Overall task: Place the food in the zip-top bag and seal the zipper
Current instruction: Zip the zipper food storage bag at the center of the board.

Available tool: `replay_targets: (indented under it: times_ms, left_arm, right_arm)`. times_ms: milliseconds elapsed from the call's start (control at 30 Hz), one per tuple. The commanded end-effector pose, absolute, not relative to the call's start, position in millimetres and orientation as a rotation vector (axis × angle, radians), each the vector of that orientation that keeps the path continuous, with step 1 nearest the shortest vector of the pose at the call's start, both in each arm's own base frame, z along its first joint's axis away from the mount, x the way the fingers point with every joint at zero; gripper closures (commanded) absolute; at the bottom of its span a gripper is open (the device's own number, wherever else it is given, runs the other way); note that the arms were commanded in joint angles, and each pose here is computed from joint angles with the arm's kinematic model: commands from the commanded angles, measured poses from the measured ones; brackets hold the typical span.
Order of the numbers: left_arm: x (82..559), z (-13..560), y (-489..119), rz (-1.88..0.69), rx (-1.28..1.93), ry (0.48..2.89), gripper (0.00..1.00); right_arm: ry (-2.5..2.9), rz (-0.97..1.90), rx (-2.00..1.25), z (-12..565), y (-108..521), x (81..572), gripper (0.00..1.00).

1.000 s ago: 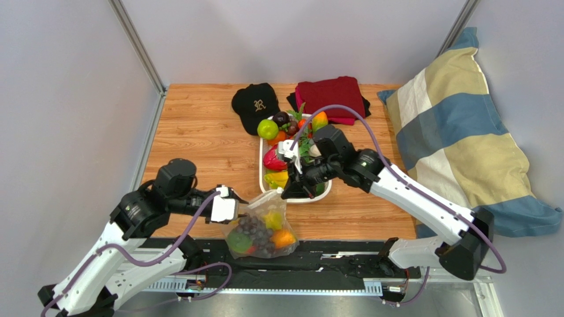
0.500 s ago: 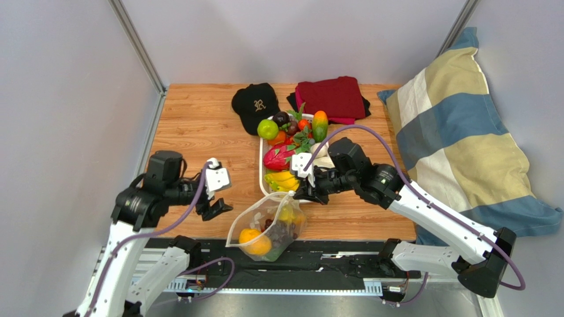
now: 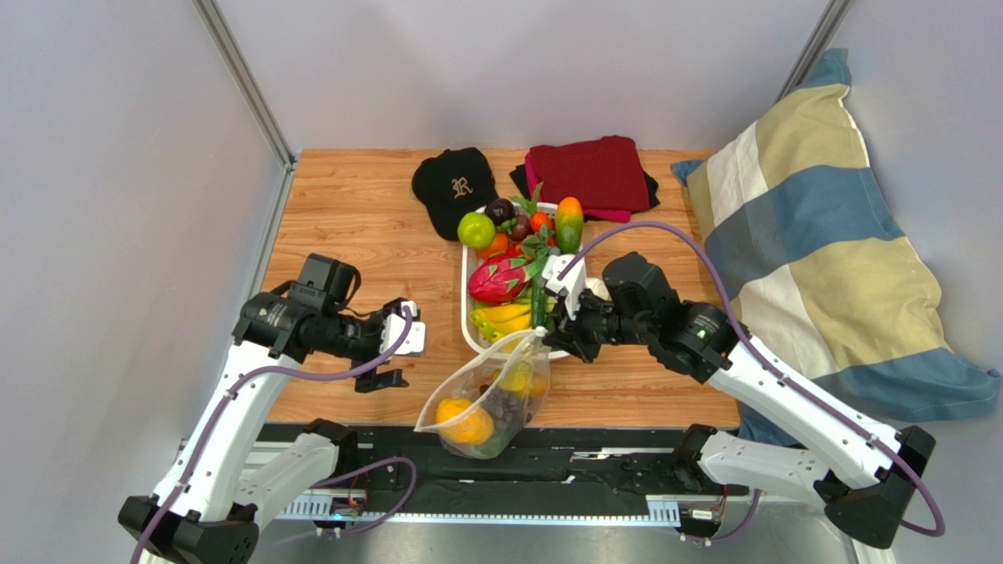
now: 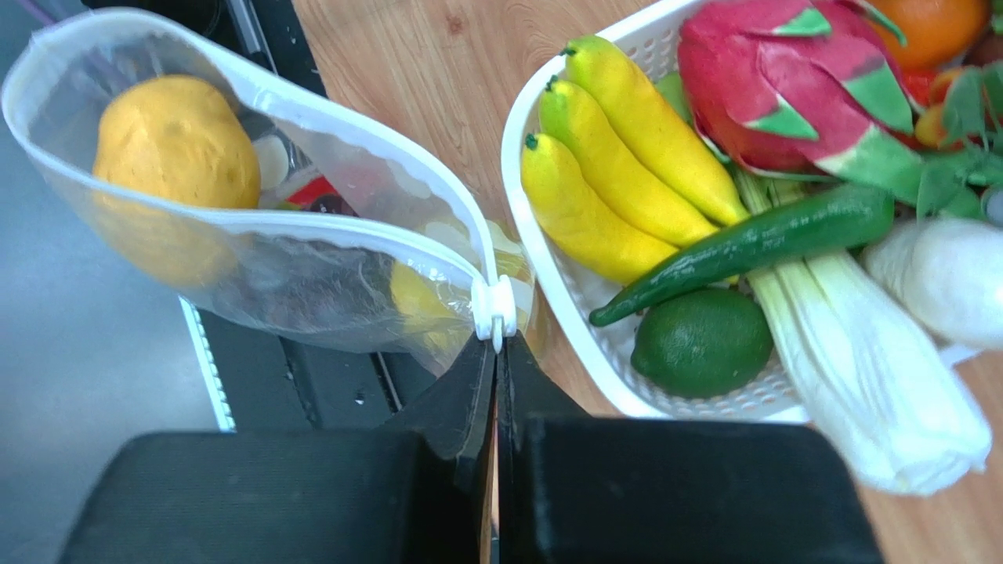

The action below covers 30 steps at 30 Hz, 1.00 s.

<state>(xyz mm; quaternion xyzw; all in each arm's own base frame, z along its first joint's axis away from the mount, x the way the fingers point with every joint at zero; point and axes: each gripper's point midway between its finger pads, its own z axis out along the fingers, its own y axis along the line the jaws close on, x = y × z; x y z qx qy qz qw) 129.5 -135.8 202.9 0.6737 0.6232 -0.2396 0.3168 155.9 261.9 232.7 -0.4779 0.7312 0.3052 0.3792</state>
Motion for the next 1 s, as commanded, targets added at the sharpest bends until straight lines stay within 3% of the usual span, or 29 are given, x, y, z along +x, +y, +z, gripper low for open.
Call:
replay_targets:
  times_ms: [0,233,467,533,833,967]
  left_arm:
    - [78,180,-133,-0.898,1.874,1.732,0.17]
    - [48,164,-141,-0.987,2.016,1.658,0.21]
    - [51,166,-158,-0.979,2.008,1.606,0.19]
    - [60,169,-169,-0.995,1.951,1.627,0.23]
    - [75,214,-201,-1.078,1.741,1.64,0.26]
    - [53,231,-201,-1.125,1.795,1.578,0.27]
  right_arm:
    - [1.942,0.772,-1.01,247,248,160,1.0]
    - [2.034,0.785,-0.89,240,239,165,1.0]
    - [2.171,0.78,-0.609,242,221,180,1.0]
    - [2.197,0.776,-0.533,243,214,182,1.0]
    - [2.213,0.755,-0.462,247,207,183,1.0]
    - [2.204,0.758,-0.467,249,208,185,1.0]
